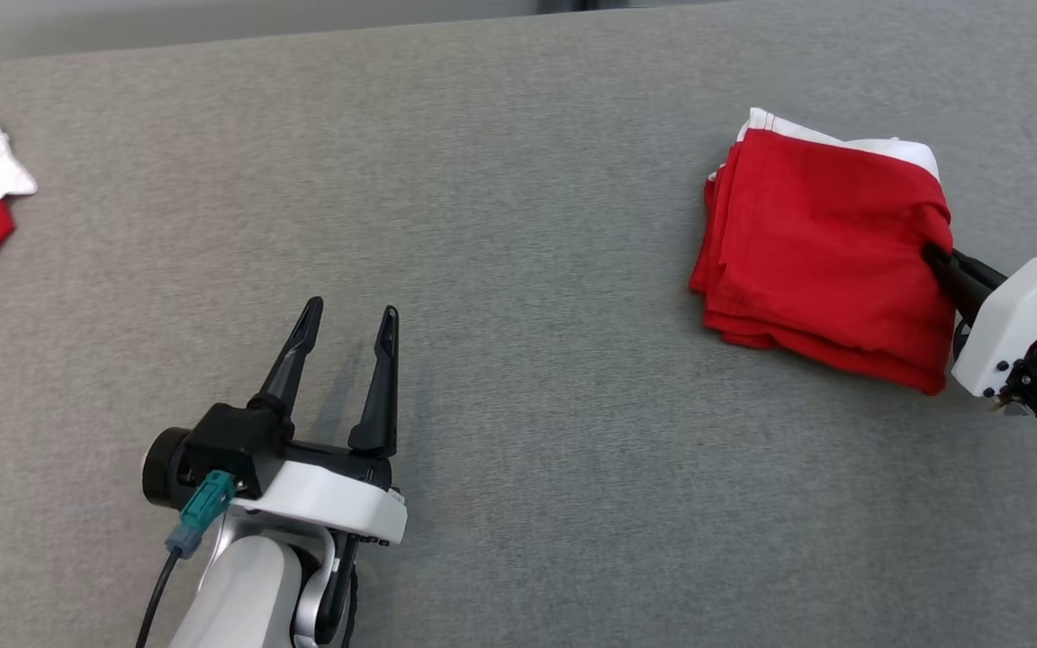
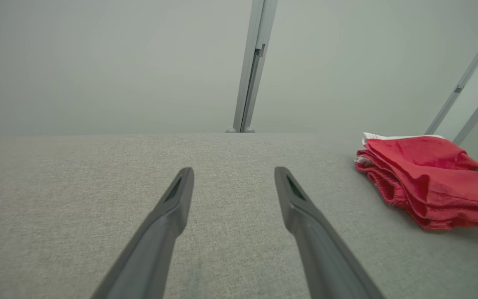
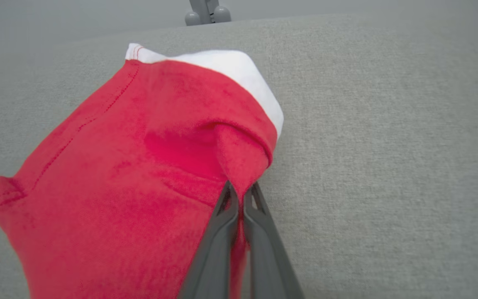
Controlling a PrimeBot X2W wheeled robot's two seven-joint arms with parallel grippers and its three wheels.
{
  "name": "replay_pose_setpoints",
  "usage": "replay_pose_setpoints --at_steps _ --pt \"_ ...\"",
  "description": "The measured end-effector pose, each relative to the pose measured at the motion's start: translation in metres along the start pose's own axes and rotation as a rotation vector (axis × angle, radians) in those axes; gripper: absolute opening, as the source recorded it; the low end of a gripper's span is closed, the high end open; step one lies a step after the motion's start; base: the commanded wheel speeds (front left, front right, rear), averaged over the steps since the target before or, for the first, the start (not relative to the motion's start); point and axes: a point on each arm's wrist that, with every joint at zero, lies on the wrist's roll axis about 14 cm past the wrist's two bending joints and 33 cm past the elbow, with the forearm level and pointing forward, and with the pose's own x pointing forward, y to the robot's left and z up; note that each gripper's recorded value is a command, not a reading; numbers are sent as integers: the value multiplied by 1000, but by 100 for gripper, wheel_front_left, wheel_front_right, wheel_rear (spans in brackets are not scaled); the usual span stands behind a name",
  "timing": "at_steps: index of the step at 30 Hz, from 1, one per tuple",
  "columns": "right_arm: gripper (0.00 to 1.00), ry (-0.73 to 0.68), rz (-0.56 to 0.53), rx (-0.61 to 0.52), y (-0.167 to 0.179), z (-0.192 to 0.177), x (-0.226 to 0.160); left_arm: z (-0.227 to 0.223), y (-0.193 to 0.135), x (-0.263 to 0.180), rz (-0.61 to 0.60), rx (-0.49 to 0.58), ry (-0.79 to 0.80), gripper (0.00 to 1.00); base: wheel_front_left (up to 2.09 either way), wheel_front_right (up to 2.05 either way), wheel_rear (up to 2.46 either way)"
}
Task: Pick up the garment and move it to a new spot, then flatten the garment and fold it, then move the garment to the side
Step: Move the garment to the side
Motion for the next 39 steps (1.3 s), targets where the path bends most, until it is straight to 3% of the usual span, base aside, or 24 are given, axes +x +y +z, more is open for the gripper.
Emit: replay_pose_setpoints --at_steps 6,13,31,39 --pt "0 -29 -116 25 -39 -3 -28 -12 -43 18 -143 6 40 100 0 0 0" --pt "0 -28 -229 -84 -75 3 -41 -16 -67 27 -220 -1 51 100 0 0 0" --pt "0 40 -398 -340 -141 46 -6 -5 3 16 -44 61 29 100 0 0 0" --pt "0 54 -424 -436 -155 52 18 -11 21 13 0 72 41 100 0 0 0"
